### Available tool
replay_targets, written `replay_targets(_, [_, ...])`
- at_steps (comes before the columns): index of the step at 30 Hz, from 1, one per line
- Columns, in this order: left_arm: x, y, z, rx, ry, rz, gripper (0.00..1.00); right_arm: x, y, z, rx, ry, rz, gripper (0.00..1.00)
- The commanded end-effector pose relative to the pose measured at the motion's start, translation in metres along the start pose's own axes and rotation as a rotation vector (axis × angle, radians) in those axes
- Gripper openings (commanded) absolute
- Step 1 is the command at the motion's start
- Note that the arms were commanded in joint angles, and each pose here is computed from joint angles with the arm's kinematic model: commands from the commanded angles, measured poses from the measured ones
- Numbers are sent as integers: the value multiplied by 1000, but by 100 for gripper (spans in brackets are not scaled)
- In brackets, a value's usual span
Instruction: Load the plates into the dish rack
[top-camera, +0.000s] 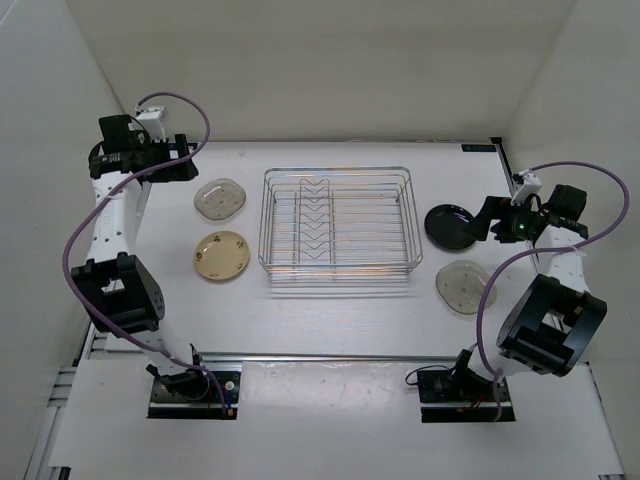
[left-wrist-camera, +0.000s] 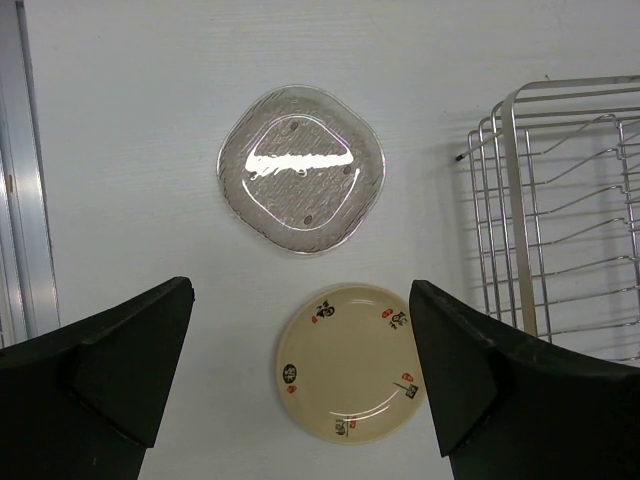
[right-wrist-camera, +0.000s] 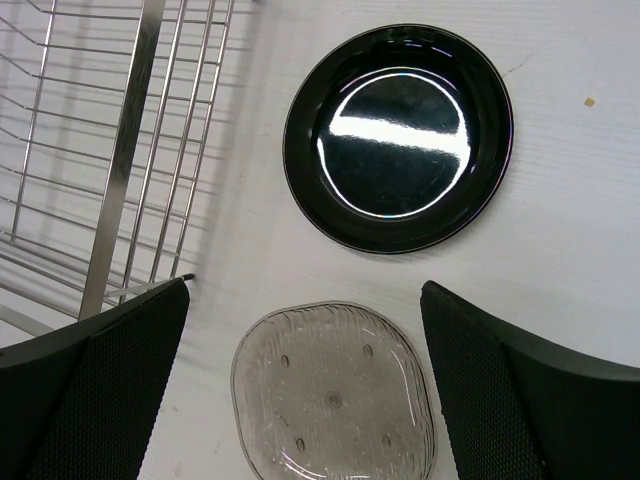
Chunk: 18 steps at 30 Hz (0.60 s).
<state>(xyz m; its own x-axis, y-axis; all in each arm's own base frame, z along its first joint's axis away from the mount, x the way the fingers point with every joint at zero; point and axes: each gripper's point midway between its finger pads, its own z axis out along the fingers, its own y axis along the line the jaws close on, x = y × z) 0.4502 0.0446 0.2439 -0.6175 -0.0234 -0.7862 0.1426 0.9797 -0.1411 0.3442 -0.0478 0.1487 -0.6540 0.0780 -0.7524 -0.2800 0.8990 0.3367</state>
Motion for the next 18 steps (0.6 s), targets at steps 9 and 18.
replay_targets(9, [-44, -6, -23, -144, -99, 226, 100, -7, 6, -7, -16, -26, -31, 100])
replay_targets(18, [-38, 39, 41, -175, -30, 98, 100, -2, 2, -7, -2, -20, -19, 100])
